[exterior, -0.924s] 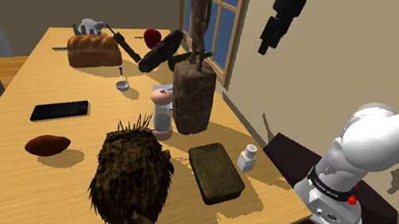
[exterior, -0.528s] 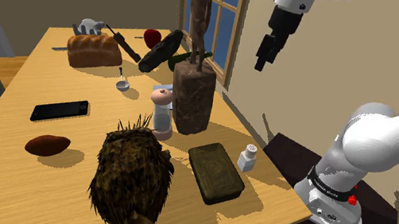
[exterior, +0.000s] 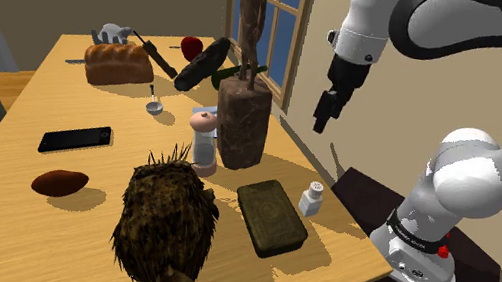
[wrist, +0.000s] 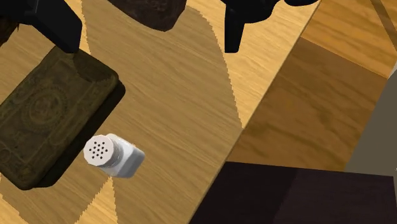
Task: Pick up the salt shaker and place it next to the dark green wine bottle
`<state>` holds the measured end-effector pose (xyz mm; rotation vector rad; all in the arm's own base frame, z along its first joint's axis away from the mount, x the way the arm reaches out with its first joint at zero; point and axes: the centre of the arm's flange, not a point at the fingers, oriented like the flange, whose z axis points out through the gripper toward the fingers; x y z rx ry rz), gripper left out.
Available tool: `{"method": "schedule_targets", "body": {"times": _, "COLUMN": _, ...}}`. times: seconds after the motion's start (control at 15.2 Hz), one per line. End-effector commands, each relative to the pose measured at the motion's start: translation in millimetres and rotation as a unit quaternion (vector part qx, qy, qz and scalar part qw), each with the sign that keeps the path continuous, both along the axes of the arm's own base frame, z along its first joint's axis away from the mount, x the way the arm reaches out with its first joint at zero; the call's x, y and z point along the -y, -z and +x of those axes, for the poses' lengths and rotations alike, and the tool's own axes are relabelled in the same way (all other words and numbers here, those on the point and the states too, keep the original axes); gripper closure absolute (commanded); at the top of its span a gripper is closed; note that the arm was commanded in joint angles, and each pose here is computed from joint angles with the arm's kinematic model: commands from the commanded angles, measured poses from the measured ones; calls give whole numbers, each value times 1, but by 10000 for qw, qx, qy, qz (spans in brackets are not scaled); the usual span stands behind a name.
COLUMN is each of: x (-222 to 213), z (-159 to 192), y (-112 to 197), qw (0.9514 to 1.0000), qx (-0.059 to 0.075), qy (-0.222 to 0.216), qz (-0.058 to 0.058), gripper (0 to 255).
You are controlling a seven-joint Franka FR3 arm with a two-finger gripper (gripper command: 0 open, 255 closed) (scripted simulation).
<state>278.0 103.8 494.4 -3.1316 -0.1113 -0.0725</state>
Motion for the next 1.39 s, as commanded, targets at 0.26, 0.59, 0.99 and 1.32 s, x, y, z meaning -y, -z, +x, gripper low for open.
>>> {"method": "schedule_targets", "body": {"times": 0.26, "x": -47, "z": -29, "y": 54, "qw": 9998, "qx": -213, "qy": 46, "qz": -7, "gripper": 0}}
{"method": "schedule_targets", "body": {"times": 0.59, "x": -74, "z": -45, "y": 89, "qw": 9994, "qx": -334, "qy": 67, "qz": -12, "gripper": 0}}
{"method": "schedule_targets", "body": {"times": 0.99, "x": -74, "z": -46, "y": 124, "qw": 9994, "qx": -334, "qy": 67, "qz": -12, "gripper": 0}}
{"method": "schedule_targets", "body": {"times": 1.32, "x": -74, "z": -46, "y": 124, "qw": 9994, "qx": -334, "qy": 67, "qz": -12, "gripper": 0}}
